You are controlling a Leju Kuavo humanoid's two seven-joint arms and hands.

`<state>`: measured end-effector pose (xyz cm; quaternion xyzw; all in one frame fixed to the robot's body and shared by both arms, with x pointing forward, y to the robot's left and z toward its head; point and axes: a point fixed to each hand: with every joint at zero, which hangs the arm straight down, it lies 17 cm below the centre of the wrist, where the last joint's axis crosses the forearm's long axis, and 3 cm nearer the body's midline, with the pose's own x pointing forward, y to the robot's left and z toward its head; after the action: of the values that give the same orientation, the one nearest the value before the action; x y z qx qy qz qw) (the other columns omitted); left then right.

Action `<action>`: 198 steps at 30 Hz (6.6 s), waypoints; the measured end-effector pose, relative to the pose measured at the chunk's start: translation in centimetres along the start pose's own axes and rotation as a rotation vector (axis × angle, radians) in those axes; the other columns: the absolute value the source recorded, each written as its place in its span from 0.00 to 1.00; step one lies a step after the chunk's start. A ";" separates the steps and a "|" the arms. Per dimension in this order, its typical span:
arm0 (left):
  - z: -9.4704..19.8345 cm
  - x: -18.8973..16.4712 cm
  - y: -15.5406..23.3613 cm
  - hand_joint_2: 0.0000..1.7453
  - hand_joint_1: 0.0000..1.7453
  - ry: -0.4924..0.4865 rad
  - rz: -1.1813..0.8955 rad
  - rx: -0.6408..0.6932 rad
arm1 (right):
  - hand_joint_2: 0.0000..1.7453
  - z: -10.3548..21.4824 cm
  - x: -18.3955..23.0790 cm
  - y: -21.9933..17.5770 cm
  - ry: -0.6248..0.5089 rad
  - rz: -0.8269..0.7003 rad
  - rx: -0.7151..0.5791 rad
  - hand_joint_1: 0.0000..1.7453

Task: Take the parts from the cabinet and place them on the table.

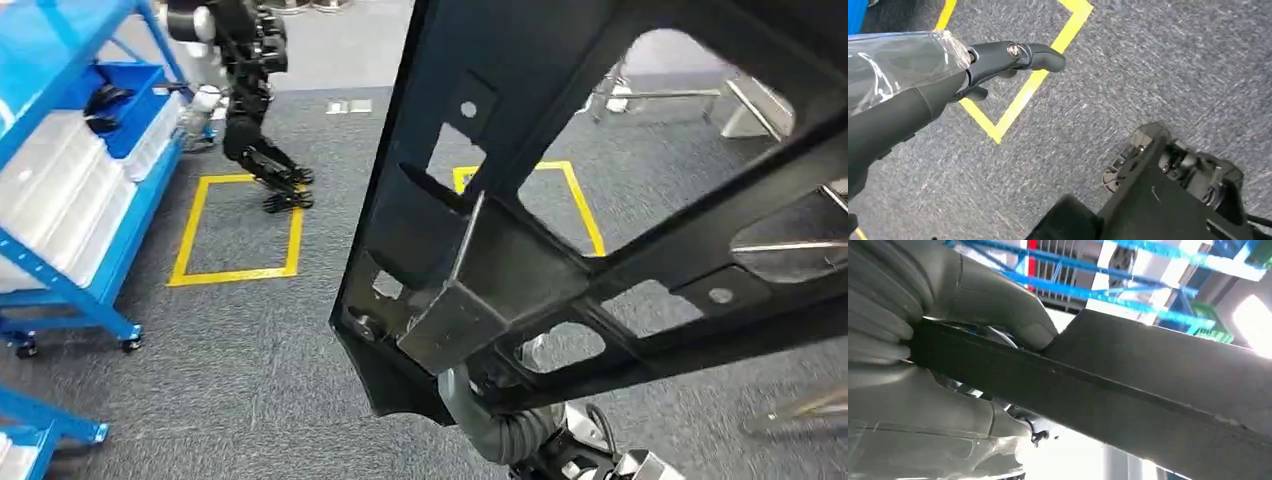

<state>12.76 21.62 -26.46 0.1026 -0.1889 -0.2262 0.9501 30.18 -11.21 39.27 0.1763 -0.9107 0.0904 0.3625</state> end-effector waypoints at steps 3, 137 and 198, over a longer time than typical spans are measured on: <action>0.0 0.1 0.1 1.00 0.00 -0.003 0.002 0.001 | 1.00 0.0 0.2 0.0 -0.004 0.000 0.001 1.00; -0.3 0.1 1.2 1.00 0.00 -0.001 0.020 0.030 | 1.00 0.2 1.2 -0.6 -0.050 0.046 -0.020 1.00; -0.3 0.0 0.9 1.00 0.00 0.018 0.029 0.026 | 1.00 0.2 1.1 -0.7 -0.045 0.053 -0.030 1.00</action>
<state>13.27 22.44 -26.42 0.1141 -0.1846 -0.2090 0.9535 29.58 -12.16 39.96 0.1488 -0.9242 0.0824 0.3420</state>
